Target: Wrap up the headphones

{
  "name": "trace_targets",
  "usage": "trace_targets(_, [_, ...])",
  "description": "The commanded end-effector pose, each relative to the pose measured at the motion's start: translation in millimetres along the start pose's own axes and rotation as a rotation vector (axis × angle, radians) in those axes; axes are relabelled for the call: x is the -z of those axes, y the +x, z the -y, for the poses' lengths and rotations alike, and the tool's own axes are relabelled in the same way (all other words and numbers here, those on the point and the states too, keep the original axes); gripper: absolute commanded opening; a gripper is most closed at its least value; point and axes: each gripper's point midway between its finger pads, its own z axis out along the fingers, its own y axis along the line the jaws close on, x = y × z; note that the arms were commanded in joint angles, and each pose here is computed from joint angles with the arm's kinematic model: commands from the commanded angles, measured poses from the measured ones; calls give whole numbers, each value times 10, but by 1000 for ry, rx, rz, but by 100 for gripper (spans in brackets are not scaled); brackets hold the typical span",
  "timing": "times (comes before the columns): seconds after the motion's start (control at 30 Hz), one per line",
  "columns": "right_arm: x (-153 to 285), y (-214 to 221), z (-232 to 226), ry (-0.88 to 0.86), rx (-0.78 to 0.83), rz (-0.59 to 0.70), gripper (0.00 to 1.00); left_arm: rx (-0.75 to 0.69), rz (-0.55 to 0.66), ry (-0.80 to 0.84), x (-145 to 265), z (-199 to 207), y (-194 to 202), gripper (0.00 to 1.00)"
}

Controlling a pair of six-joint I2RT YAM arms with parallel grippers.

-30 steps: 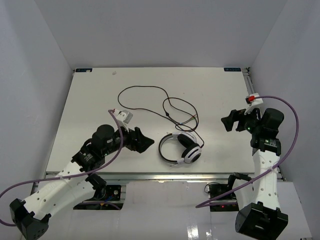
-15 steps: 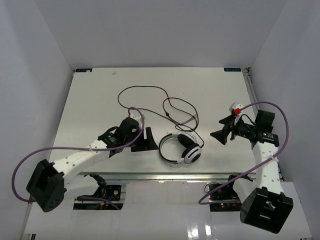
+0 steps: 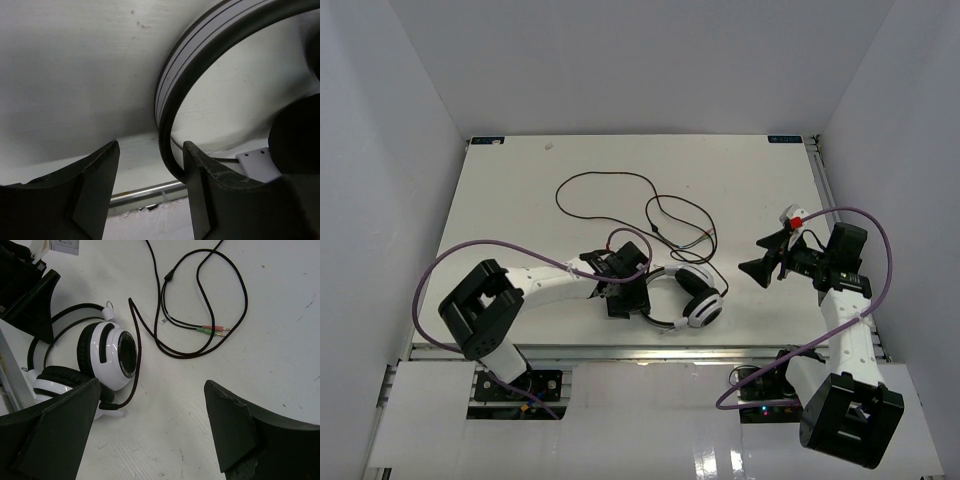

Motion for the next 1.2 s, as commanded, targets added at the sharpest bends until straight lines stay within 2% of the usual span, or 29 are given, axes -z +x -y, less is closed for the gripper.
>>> trace_targets(0.0, [-6,-93,-67,-32,34,39,90,113,77,-85,-120,-15,-169,62])
trace_targets(0.1, [-2,-102,-81,-35,38,41,90,120,99,-105,-232,46,-272,51])
trace_targets(0.2, [0,-111,-99,-42,37,45,90,117,99,-122,-329,75,-311,45])
trace_targets(0.23, [1,-114,-101,-44,38,45,90,115,98,-132,-370,68,-318,40])
trace_targets(0.27, [1,-113,-106,-46,37,46,90,109,99,-138,-385,59,-321,29])
trace_targets(0.4, [3,-118,-110,-47,38,46,90,81,84,-167,-412,-57,-259,0])
trace_targets(0.53, [5,-119,-159,-68,42,52,90,-4,144,-196,-194,-186,-340,0])
trace_targets(0.57, [4,-135,-198,-94,65,64,90,-32,216,-206,-44,-169,-495,0])
trace_targets(0.63, [11,-125,-313,-146,67,68,90,-110,287,-280,212,-260,-675,0])
trace_targets(0.7, [1,-158,-366,-193,142,84,90,-210,432,-352,635,-250,-1084,0])
trace_targets(0.8, [-56,-129,-453,-267,228,65,90,-351,494,-468,1168,-372,-1432,0])
trace_targets(0.83, [-54,-165,-514,-297,243,63,90,-366,532,-460,1374,-328,-1578,0])
trace_targets(0.87, [-86,-181,-492,-319,333,84,90,-435,536,-472,1496,-346,-1667,0])
trace_targets(0.9, [-91,-191,-537,-343,302,82,90,-468,549,-457,1604,-313,-1728,0])
trace_targets(0.93, [-105,-215,-589,-382,375,101,90,-479,579,-440,1768,-290,-1812,0])
trace_targets(1.0, [-165,-339,-634,-437,634,173,90,-480,623,-384,2062,-208,-1902,0])
trace_targets(1.17, [-370,-526,-711,-552,778,253,90,-460,691,-237,2578,-51,-1982,0])
